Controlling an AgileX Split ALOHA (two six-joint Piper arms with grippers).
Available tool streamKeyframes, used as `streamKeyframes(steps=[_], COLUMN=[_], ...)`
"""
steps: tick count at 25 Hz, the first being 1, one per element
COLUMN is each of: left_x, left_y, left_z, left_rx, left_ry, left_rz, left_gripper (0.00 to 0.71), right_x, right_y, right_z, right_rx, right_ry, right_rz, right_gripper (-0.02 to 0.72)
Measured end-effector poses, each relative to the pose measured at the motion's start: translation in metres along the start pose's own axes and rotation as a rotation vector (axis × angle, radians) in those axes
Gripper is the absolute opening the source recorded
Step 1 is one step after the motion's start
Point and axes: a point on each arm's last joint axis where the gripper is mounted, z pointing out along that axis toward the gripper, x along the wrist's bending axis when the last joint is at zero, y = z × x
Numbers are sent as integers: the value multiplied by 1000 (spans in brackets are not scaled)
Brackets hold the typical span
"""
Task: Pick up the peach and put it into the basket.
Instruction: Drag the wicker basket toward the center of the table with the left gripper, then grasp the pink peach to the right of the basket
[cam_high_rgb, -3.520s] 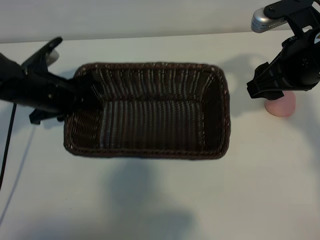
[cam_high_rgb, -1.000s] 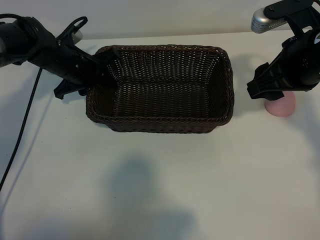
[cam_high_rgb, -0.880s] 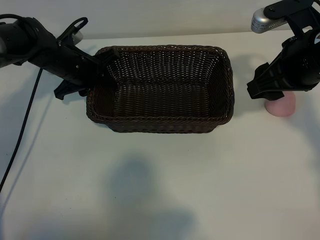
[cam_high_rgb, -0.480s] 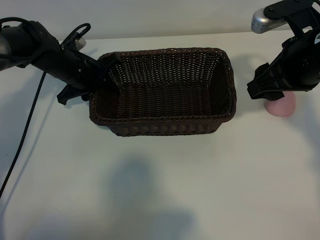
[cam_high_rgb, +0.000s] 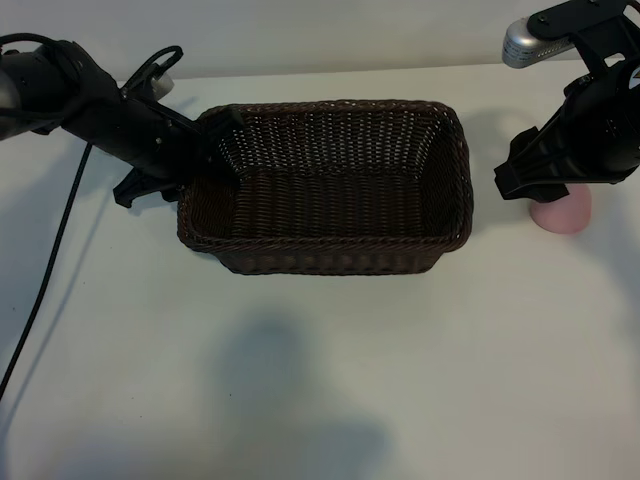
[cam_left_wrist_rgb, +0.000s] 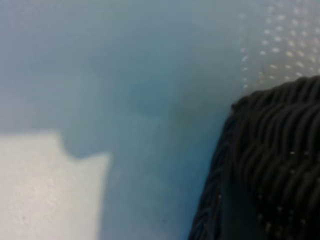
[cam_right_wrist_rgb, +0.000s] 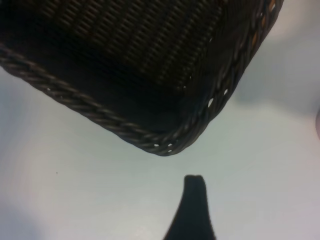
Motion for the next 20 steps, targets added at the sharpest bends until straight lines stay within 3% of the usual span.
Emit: streamKeyframes(steps=[5, 7, 15, 20], left_x=[-10, -12, -25, -27], left_y=[-1, -3, -14, -13], left_z=[-25, -36, -92, -122], left_rx=[-45, -52, -126, -131], left_ry=[-5, 5, 52, 181], left_rz=[60, 79, 195, 267], left_gripper=[658, 692, 649, 617], right_x=[0, 0, 0, 0], right_y=[0, 0, 0, 0], right_z=[0, 0, 0, 0], right_rx=[1, 1, 2, 1], right_ry=[0, 0, 0, 0], right_rz=[0, 0, 0, 0], right_gripper=[595, 595, 595, 595])
